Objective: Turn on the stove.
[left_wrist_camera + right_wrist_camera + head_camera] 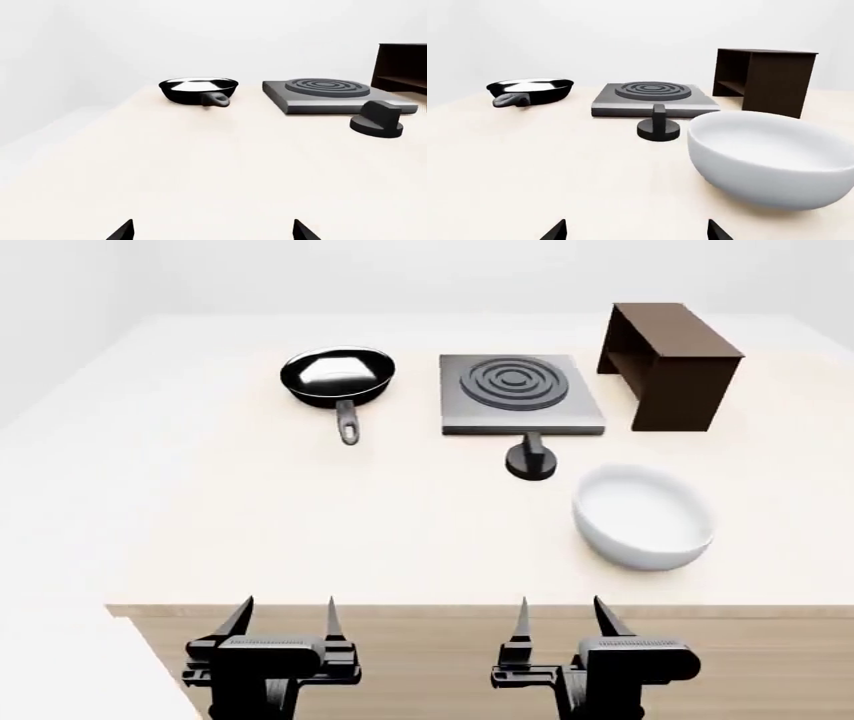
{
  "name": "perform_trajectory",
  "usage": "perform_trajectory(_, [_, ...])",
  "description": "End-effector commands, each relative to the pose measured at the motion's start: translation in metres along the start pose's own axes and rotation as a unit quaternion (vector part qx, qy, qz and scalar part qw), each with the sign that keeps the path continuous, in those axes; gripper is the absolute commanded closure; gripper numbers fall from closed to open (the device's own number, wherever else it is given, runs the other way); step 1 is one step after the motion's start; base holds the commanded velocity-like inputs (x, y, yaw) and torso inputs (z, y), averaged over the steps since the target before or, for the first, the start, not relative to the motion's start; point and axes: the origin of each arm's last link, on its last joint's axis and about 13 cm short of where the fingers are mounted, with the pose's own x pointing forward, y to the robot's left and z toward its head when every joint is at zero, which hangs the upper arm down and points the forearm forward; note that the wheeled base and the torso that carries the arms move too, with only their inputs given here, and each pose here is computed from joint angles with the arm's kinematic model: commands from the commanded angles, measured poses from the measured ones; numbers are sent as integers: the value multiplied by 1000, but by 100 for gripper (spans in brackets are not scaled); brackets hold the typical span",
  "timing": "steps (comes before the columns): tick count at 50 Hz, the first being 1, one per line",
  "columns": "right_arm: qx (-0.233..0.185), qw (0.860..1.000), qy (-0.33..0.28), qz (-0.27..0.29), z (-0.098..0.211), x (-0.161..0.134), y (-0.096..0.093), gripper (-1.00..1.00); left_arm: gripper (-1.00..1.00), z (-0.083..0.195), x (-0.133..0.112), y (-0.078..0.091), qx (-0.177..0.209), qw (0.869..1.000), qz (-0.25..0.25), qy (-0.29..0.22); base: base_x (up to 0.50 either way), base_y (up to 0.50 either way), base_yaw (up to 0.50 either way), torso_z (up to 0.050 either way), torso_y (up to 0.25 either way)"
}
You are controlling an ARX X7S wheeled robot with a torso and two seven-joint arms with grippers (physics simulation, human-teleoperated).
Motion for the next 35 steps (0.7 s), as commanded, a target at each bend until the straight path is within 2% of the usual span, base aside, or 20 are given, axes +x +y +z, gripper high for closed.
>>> perform_trajectory(1, [0,1000,0,0,0,0,0,-100,-100,0,0,0,1,1000,-1,0,0,441,0,0,0])
perform_trajectory(31, [0,1000,1,-1,-1,0,0,-100,-100,-1,-1,0,0,1000,-1,1,0,440,0,0,0])
perform_trajectory(35, [3,1000,2,0,-1,0,1,-100,-100,0,-1,0,0,1000,-1,0,0,141,0,0,0])
